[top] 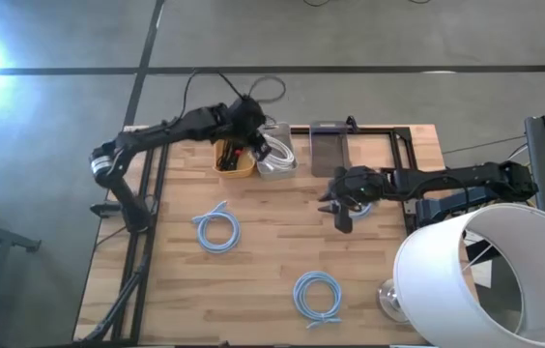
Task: Pick & Place USB Port
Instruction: Put the top right blue display cable into the black bin
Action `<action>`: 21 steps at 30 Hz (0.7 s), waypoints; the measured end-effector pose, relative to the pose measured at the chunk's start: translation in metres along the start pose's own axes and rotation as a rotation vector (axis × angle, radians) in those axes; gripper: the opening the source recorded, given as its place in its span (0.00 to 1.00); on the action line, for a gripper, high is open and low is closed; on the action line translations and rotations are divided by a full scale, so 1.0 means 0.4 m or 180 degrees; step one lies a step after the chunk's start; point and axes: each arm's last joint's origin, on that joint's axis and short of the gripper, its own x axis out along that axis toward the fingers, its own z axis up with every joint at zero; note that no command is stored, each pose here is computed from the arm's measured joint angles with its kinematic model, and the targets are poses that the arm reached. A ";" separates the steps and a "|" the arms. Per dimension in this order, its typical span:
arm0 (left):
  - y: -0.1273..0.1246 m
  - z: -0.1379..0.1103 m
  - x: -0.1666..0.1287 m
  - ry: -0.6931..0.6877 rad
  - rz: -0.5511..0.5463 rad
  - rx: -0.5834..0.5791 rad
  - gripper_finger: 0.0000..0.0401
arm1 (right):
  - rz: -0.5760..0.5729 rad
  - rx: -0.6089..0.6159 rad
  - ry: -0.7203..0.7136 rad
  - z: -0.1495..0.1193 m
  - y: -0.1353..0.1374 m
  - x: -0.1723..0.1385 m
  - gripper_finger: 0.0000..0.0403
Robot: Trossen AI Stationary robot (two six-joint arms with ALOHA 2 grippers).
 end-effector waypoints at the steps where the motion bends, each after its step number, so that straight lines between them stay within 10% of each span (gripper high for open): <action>1: -0.018 -0.011 -0.005 0.0024 -0.0045 0.0071 0.44 | -0.0003 0.0037 0.0031 -0.008 -0.001 0.003 0.33; 21: -0.276 -0.229 0.013 -0.0120 -0.0835 0.0856 0.44 | -0.1030 0.0969 0.0916 -0.203 -0.045 0.035 0.36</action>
